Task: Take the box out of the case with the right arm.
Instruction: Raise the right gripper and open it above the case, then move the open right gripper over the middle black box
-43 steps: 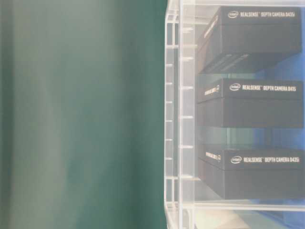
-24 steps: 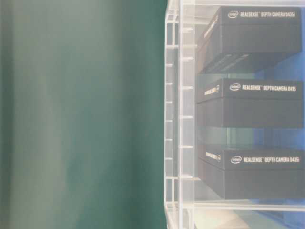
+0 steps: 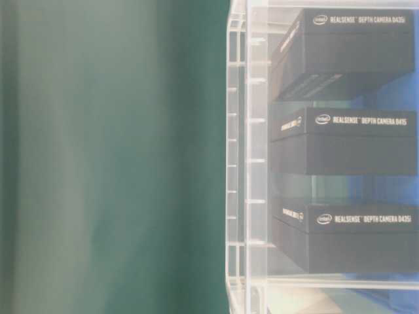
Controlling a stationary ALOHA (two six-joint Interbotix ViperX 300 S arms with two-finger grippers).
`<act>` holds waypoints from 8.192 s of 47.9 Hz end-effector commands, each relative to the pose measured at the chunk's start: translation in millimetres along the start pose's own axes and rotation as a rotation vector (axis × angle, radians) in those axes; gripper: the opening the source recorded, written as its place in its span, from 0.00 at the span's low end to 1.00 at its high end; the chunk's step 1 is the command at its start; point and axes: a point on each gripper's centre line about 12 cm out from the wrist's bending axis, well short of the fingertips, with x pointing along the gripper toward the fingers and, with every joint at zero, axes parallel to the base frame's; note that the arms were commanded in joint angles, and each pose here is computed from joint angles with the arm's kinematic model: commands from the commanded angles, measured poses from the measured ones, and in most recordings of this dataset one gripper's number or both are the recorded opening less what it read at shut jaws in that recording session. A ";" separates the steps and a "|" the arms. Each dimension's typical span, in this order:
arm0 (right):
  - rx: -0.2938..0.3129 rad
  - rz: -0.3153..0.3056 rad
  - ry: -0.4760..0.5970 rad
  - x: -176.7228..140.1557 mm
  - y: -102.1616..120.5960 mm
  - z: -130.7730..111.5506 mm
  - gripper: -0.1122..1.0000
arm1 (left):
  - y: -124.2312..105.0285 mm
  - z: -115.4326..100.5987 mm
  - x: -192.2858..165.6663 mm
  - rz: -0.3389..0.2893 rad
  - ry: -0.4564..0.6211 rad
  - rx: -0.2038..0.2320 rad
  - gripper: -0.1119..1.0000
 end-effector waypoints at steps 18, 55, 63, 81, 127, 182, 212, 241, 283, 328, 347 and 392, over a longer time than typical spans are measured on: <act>0.105 -0.021 0.211 -3.8 -0.1 -3.2 0.10 | -1.8 1.1 4.8 -0.003 0.189 0.002 0.10; 0.171 -0.210 1.255 -26.9 -4.7 -55.9 0.10 | -21.0 -40.9 -13.1 0.001 1.101 -0.052 0.10; 0.178 -0.222 1.256 -25.2 -5.3 -56.8 0.10 | -20.8 -40.8 -13.0 0.003 1.101 -0.052 0.10; 0.701 -0.637 1.174 -24.3 -7.0 -58.4 0.10 | -21.0 -40.3 -13.0 0.002 1.100 -0.053 0.10; 1.095 -1.125 0.940 -31.3 -70.5 -55.9 0.10 | -21.0 -41.9 -11.5 0.006 1.113 -0.054 0.10; 1.144 -1.199 0.918 -30.3 -85.6 -61.8 0.96 | -20.9 -42.1 -11.8 0.009 1.116 -0.057 0.10; 1.149 -1.200 0.937 -27.6 -85.2 -61.9 0.93 | -20.1 -42.7 -17.7 0.016 1.171 -0.053 0.10; 1.165 -1.123 0.923 109.5 -96.6 -62.3 0.93 | -20.7 -44.4 -11.9 0.020 1.187 -0.050 0.10; 1.137 -1.038 0.898 225.2 -97.6 -60.5 0.93 | -20.1 -44.3 -16.2 0.022 1.212 -0.046 0.10; 1.137 -1.039 0.899 225.6 -97.7 -61.2 0.93 | -20.1 -43.8 -16.3 0.022 1.212 -0.046 0.10; 1.137 -1.038 0.900 225.7 -97.0 -61.2 0.93 | -20.1 -43.8 -16.3 0.022 1.212 -0.046 0.10; 1.131 -1.065 0.930 224.9 -98.7 -84.4 0.93 | -19.9 -44.3 -16.2 0.023 1.211 -0.045 0.10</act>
